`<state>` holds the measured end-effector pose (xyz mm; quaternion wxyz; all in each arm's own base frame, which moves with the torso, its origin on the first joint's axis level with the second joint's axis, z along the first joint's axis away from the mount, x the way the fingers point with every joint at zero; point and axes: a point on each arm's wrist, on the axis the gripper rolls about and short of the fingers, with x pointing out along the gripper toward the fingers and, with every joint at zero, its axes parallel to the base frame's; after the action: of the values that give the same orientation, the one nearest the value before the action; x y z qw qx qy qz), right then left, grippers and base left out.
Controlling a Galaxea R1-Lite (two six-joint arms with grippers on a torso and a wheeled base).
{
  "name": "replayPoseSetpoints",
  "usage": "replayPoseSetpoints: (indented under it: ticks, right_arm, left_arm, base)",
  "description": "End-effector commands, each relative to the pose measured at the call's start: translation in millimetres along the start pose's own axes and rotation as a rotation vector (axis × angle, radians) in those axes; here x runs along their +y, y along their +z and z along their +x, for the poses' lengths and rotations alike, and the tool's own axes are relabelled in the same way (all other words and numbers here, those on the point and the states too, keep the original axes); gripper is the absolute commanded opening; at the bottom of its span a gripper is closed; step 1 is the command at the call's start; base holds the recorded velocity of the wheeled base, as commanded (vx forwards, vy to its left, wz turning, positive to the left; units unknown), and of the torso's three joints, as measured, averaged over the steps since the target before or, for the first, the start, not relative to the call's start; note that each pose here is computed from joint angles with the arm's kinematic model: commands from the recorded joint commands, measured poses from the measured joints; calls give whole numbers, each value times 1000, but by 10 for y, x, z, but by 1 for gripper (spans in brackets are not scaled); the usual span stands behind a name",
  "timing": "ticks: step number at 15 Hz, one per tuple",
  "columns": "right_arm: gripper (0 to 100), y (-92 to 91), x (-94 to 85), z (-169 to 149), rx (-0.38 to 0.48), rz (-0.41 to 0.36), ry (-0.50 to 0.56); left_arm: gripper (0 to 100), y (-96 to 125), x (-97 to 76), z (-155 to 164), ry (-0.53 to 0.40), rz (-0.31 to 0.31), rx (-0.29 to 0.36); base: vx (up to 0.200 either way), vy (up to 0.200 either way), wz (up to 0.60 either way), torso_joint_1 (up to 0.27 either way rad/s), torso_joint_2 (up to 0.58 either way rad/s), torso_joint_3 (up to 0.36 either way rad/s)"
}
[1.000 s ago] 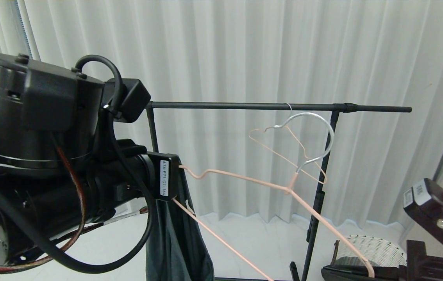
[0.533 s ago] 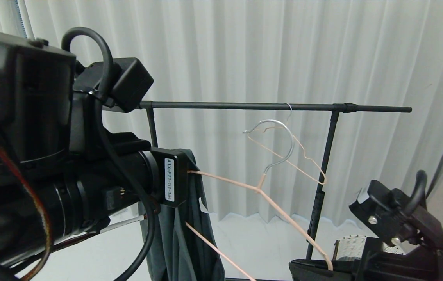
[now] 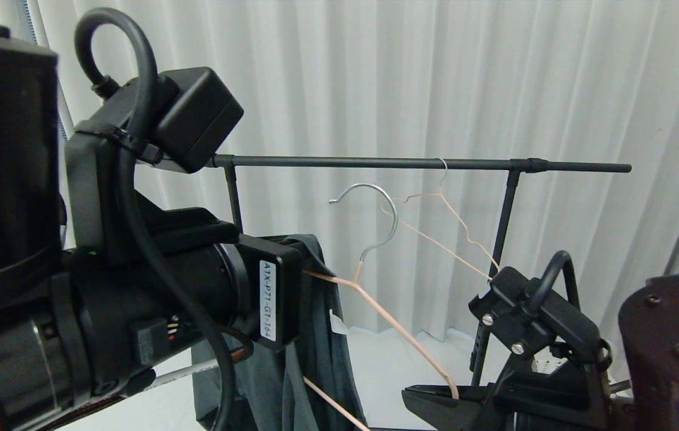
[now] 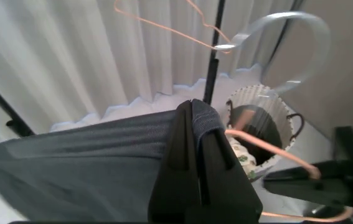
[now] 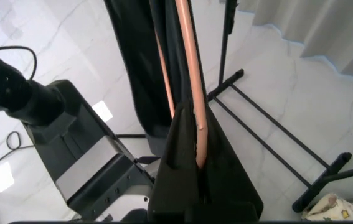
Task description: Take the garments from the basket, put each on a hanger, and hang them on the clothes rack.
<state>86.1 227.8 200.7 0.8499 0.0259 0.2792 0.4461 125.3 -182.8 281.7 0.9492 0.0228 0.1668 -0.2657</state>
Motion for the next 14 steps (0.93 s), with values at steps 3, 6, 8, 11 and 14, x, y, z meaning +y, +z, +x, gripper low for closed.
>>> replayPoseSetpoints:
  ticks: [3, 6, 8, 11, 14]
  right_arm:
    - [0, 44, 56, 214, 16, 32, -13]
    - [0, 49, 61, 235, 16, 37, -18]
    - [0, 84, 53, 208, -21, 75, -45]
    - [0, 153, 37, 150, -98, 128, -80]
    - [0, 196, 34, 65, -139, 135, -99]
  left_arm:
    - [0, 49, -72, -42, -36, 1, -18]
    - [0, 69, -87, -67, -47, 1, -27]
    - [0, 48, -58, -99, -42, 4, -26]
    - [0, -12, -35, -115, -38, 29, -13]
    - [0, -16, -39, -100, -36, 28, -10]
  base:
    - [0, 0, 0, 0, 0, 0]
    - [0, 0, 0, 0, 0, 0]
    - [0, 0, 0, 0, 0, 0]
    - [0, 0, 0, 0, 0, 0]
    - [0, 0, 0, 0, 0, 0]
